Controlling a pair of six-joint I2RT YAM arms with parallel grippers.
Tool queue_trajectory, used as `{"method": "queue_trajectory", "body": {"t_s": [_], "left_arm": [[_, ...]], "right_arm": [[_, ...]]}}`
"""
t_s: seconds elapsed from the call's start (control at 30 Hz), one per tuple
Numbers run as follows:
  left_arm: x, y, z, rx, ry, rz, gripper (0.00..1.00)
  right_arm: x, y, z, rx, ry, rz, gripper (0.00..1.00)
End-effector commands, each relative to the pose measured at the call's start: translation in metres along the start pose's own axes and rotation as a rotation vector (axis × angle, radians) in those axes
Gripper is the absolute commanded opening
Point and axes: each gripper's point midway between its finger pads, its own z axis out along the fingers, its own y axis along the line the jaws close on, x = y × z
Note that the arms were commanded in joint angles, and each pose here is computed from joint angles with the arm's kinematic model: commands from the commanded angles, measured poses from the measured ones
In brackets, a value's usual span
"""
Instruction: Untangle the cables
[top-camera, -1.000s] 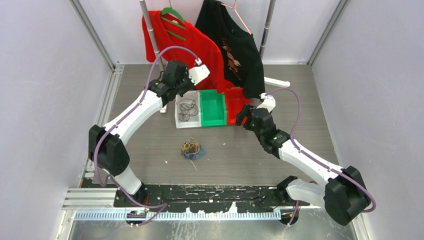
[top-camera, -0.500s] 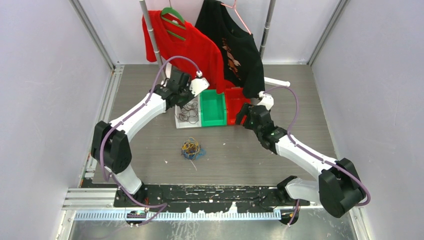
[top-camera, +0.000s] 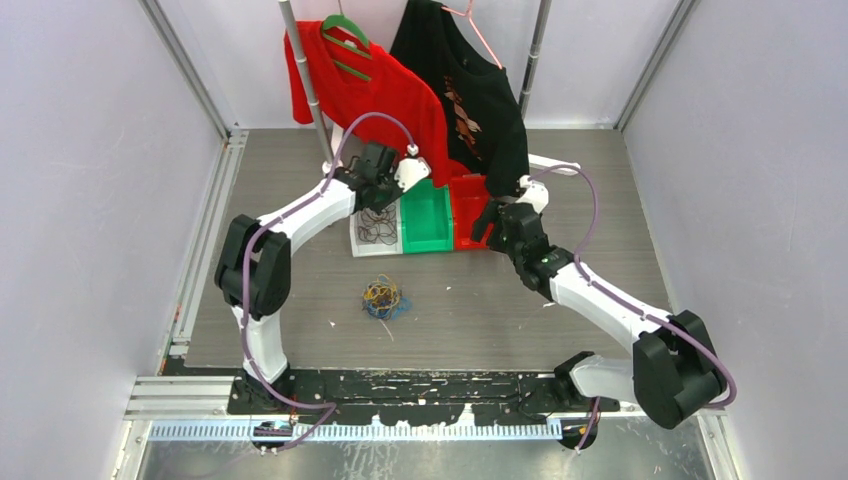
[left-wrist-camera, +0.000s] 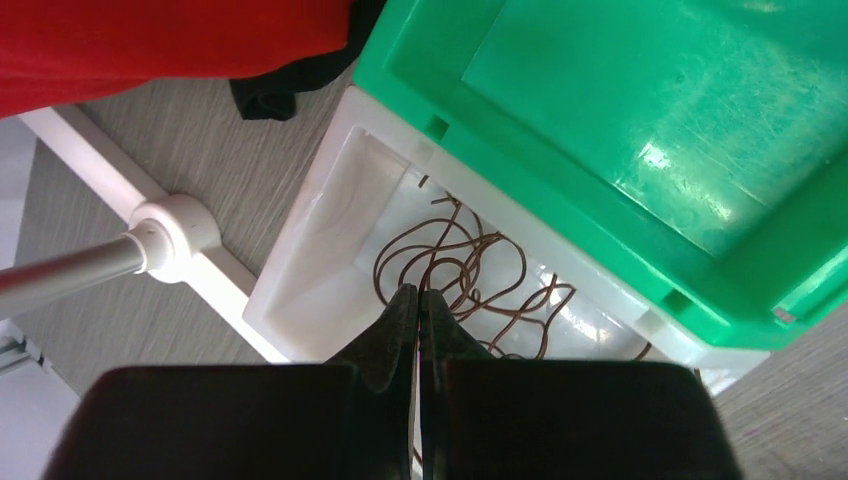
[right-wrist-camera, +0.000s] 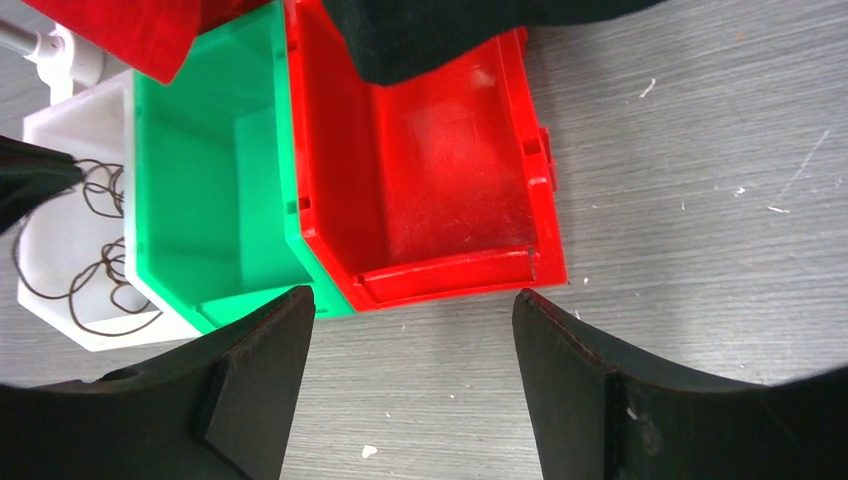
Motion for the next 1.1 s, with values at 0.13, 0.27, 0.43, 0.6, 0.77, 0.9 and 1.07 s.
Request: {"method": "queue_trajectory", "body": {"t_s": [0.13, 0.27, 0.43, 0.6, 0.77, 0.9, 1.07], "left_arm": [[-0.032, 0.021, 0.02, -0.04, -0.164, 0.019, 0.0], [-0.035, 0.03, 0.026, 0.015, -0.186, -0.034, 0.0], [-0.012, 0.025, 0.028, 0.125, -0.125, -0.075, 0.09], [-0.015, 0.023, 0.004, 0.18, -0.154, -0.052, 0.32], [-0.024, 0.011, -0.026, 0.348, -0.138, -0.085, 0.62], [-0.041, 0.009, -0.057, 0.421, -0.181, -0.139, 0.96], [-0.052, 0.012, -0.086, 0.438, -0.199, -0.174, 0.99]], "right_arm": [[-0.034, 0.027, 0.007, -0.066, -0.027, 0.035, 0.77], [-0.038, 0.03, 0.009, -0.069, -0.022, 0.02, 0.76], [-0.048, 0.039, 0.01, -0.085, -0.02, 0.006, 0.74], [-0.048, 0.04, 0.01, -0.084, -0.012, 0.006, 0.72], [-0.046, 0.037, 0.009, -0.069, 0.0, 0.003, 0.7], [-0.047, 0.038, 0.011, -0.071, 0.002, -0.024, 0.7], [-0.041, 0.033, 0.032, -0.037, -0.008, -0.068, 0.71]]}}
